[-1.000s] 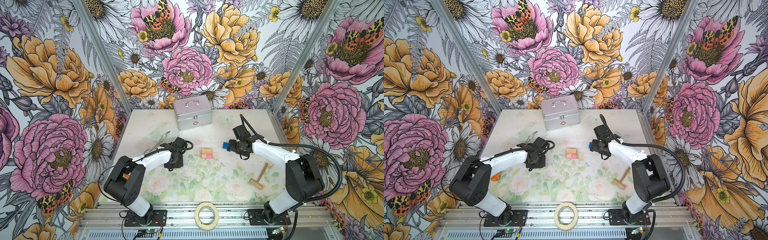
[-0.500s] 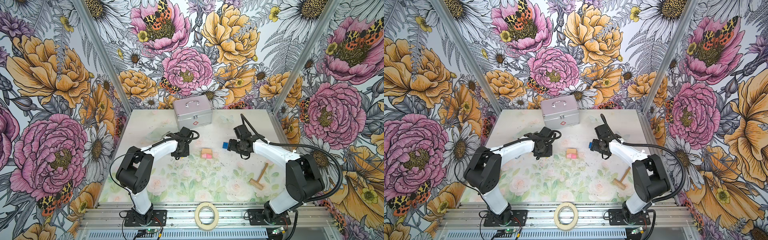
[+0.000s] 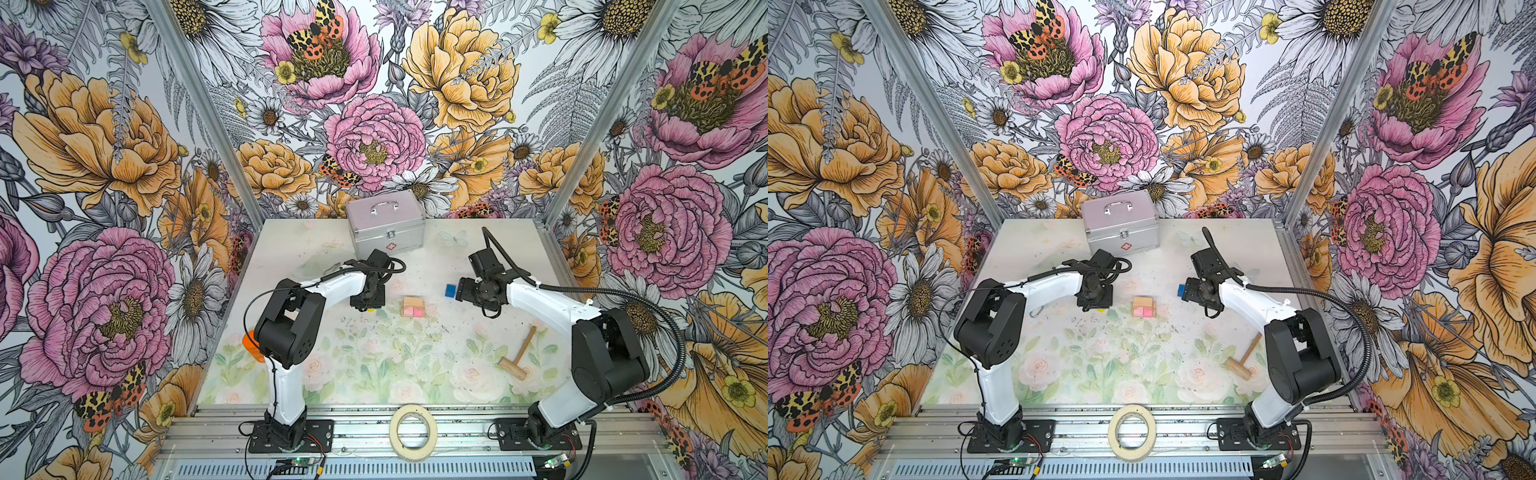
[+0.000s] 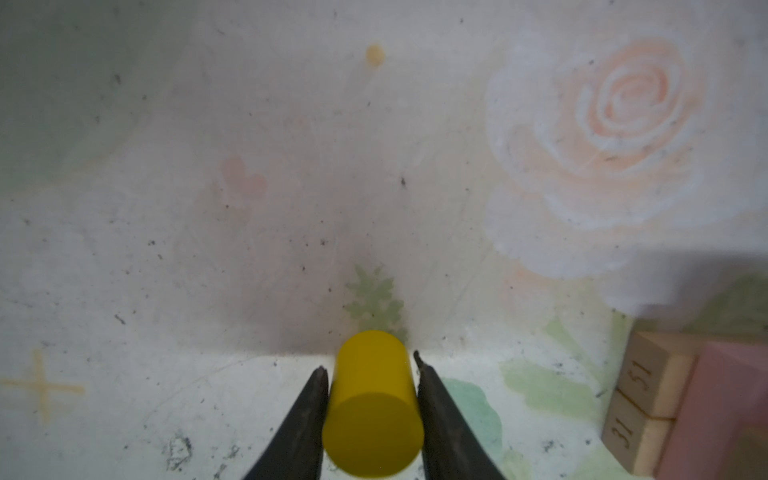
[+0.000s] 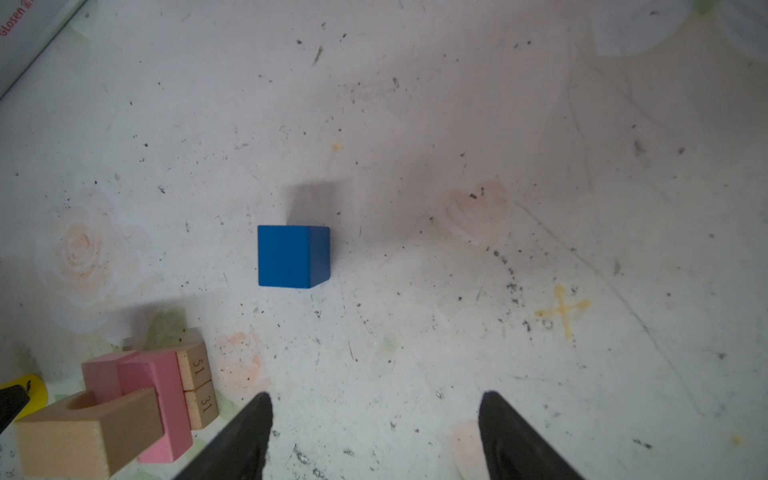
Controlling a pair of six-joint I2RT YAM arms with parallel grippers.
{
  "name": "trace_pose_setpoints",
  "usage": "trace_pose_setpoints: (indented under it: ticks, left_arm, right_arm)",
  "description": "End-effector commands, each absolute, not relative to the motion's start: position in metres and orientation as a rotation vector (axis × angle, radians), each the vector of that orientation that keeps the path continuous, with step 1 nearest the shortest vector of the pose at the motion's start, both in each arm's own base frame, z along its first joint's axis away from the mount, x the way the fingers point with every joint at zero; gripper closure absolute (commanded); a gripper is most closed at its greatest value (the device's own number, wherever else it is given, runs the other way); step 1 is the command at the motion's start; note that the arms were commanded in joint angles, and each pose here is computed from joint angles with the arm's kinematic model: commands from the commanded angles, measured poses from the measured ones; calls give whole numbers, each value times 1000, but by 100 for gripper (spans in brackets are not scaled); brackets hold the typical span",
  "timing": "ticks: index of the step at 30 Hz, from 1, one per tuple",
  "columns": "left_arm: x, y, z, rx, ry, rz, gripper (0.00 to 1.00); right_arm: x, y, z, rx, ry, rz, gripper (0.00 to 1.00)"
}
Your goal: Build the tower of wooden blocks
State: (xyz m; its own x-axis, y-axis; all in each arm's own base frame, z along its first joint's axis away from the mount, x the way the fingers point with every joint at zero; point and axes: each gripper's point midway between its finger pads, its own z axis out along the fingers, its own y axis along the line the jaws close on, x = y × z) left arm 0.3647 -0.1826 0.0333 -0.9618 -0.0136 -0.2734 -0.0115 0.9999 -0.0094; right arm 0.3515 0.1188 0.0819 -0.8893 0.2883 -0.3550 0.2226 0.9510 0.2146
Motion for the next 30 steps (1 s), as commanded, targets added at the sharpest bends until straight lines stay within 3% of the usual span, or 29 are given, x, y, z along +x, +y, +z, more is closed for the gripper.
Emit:
trace_pose_setpoints:
  ticks: [1, 5, 9, 23, 30]
  left_arm:
    - [367, -184, 36, -3, 2864, -36, 51]
    - [368, -185, 44, -1, 2847, -50, 39]
    - [370, -186, 59, 7, 2815, -75, 35]
    - [352, -147, 188, -80, 2518, -178, 36]
    - [334, -98, 217, -154, 2379, -87, 36]
  right_arm:
    - [365, 123, 92, 350, 2681, 269, 20]
    - [368, 125, 93, 349, 2676, 277, 20]
    - [371, 127, 93, 352, 2677, 283, 20]
    - [388, 141, 93, 307, 2683, 259, 26]
    - [393, 148, 93, 272, 2708, 219, 26]
